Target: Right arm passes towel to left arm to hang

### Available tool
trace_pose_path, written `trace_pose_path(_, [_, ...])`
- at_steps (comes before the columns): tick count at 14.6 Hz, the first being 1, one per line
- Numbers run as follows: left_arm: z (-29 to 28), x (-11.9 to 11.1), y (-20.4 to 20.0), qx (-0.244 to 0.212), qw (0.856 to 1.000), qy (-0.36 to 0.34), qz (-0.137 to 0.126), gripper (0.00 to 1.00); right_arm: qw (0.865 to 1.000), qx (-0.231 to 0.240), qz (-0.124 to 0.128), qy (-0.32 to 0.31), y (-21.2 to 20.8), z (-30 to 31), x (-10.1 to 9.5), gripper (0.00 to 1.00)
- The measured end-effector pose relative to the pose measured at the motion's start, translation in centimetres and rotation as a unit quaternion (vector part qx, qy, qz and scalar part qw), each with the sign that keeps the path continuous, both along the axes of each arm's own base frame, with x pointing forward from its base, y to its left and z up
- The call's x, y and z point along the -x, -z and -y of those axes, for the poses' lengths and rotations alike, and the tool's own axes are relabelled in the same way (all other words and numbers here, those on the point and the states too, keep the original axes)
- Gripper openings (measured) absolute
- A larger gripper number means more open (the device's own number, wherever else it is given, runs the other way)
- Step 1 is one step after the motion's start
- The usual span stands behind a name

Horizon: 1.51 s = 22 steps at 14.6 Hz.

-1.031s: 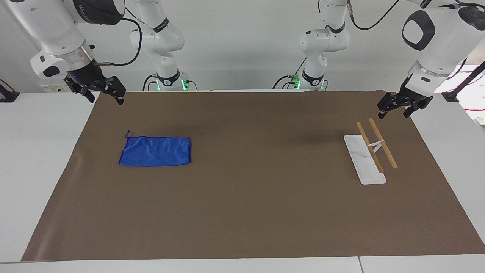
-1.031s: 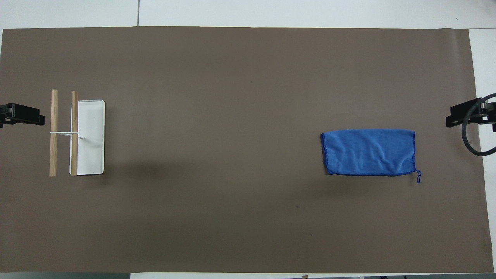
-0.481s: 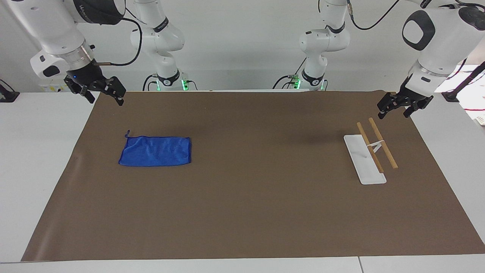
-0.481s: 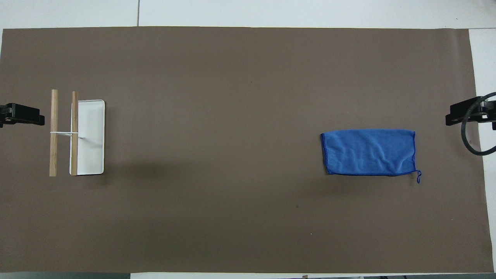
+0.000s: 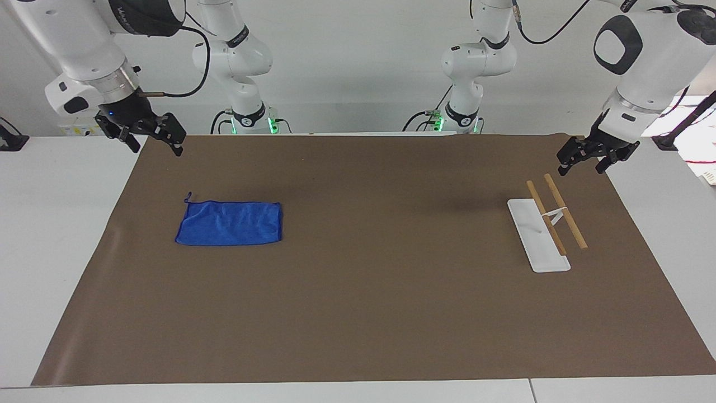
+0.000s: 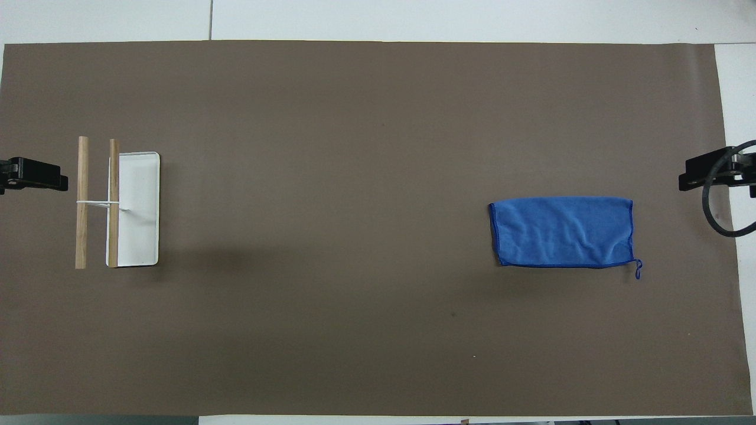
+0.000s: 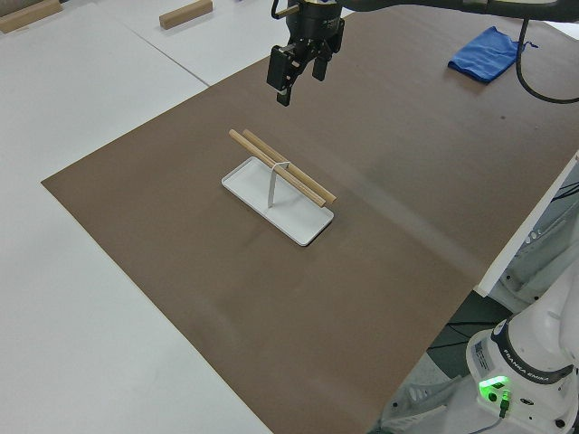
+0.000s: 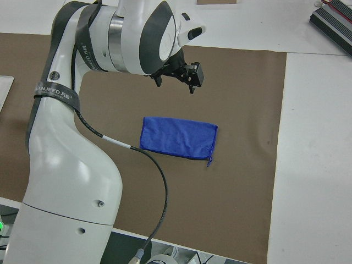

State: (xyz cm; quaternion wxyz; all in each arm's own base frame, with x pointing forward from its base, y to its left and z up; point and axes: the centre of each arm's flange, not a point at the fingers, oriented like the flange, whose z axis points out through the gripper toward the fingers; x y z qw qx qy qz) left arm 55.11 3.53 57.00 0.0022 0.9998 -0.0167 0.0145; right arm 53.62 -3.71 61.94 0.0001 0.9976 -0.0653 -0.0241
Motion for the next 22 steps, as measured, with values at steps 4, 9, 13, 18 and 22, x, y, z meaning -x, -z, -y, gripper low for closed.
trace_pose_path(4, [0.0,0.0,0.0,0.0,1.0,0.0,0.0,1.0,1.0,0.0,0.0,0.0,0.0,0.0,0.0,1.0])
trace_pose_path(9, [0.0,0.0,0.0,0.0,1.0,0.0,0.0,1.0,1.0,0.002,0.013,-0.002,0.5,-0.1,-0.4,1.0])
trace_pose_path(13, [0.0,0.0,0.0,0.0,1.0,0.0,0.0,1.0,1.0,0.003,0.028,-0.003,2.2,-0.2,-0.6,1.0])
trace_pose_path(18, [0.0,0.0,0.0,0.0,1.0,0.0,0.0,1.0,0.999,0.003,0.034,-0.008,8.2,-0.7,-0.6,1.0])
trace_pose_path(22, [0.0,0.0,0.0,0.0,1.0,0.0,0.0,1.0,0.998,0.004,0.055,-0.023,15.7,-2.3,-1.0,1.0])
